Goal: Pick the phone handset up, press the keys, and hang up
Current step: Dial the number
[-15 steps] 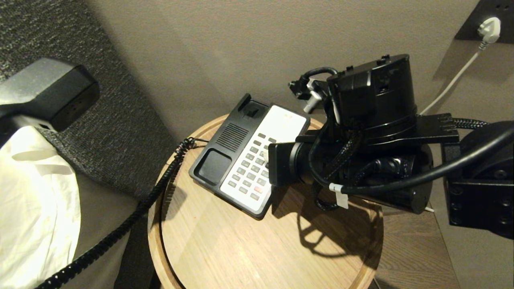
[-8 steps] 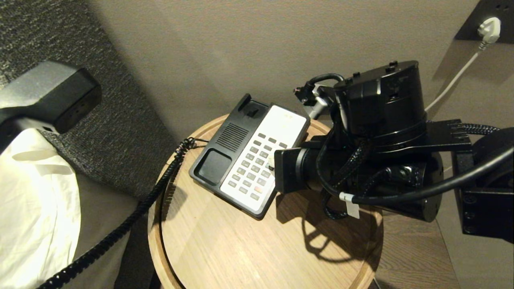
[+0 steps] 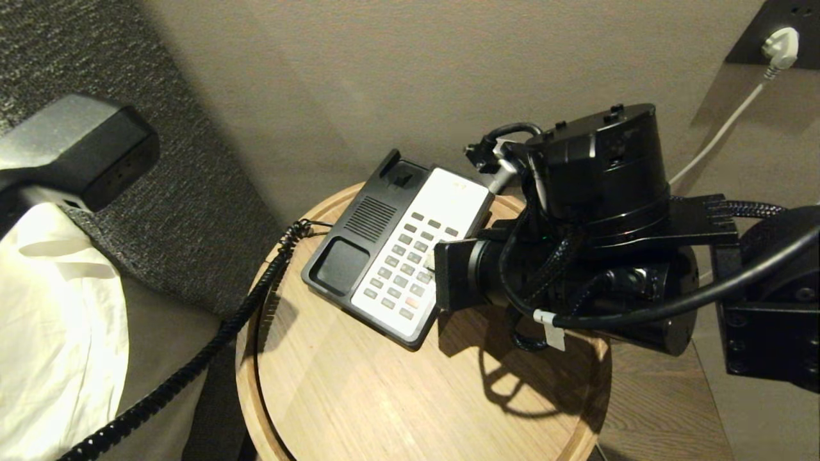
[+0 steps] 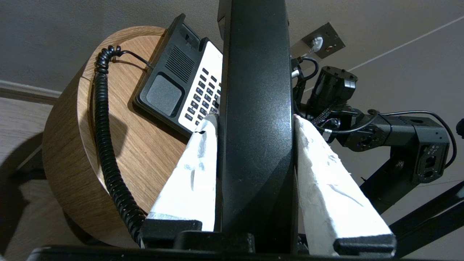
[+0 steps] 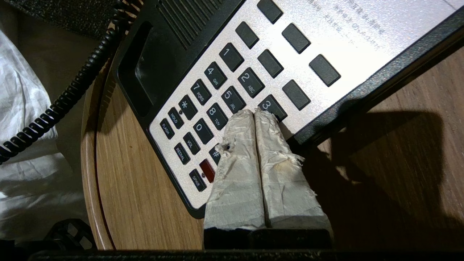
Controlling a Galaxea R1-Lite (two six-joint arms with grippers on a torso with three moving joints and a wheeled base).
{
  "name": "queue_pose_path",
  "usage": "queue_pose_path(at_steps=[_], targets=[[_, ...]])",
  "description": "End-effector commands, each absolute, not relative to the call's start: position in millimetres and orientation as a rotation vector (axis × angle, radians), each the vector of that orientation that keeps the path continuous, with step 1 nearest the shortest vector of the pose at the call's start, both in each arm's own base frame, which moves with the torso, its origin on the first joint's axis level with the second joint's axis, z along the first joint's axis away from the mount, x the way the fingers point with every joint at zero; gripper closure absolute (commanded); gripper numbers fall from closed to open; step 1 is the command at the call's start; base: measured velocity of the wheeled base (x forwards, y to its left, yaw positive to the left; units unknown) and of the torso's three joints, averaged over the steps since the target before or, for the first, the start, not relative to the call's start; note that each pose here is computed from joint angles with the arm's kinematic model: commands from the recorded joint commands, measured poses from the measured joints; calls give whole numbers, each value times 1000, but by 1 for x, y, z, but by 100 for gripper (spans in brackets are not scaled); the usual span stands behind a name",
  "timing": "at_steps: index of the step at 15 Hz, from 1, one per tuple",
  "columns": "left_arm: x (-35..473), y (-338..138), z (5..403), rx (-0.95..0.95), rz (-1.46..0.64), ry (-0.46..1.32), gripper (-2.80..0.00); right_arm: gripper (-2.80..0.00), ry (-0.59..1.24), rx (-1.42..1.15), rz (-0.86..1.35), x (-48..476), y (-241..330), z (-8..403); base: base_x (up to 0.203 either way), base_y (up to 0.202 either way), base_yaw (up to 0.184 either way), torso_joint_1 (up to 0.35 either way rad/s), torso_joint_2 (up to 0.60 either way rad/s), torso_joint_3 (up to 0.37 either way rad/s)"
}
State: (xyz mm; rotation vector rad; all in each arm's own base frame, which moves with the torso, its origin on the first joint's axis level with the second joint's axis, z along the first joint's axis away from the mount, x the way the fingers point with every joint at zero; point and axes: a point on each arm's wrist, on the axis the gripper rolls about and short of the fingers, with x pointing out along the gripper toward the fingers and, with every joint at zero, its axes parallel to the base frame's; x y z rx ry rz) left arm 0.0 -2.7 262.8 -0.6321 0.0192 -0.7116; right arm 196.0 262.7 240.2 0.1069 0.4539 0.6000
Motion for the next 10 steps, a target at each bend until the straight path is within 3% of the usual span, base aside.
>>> queue_pose_path(at_steps=[1, 10], targets=[[0, -3, 263, -636, -712, 20, 0, 0, 461, 104, 597, 198, 265, 237, 0, 0, 0, 0, 0, 0], [0, -2, 263, -636, -713, 17, 0, 0, 461, 104, 596, 199, 266, 236, 0, 0, 0, 0, 0, 0]])
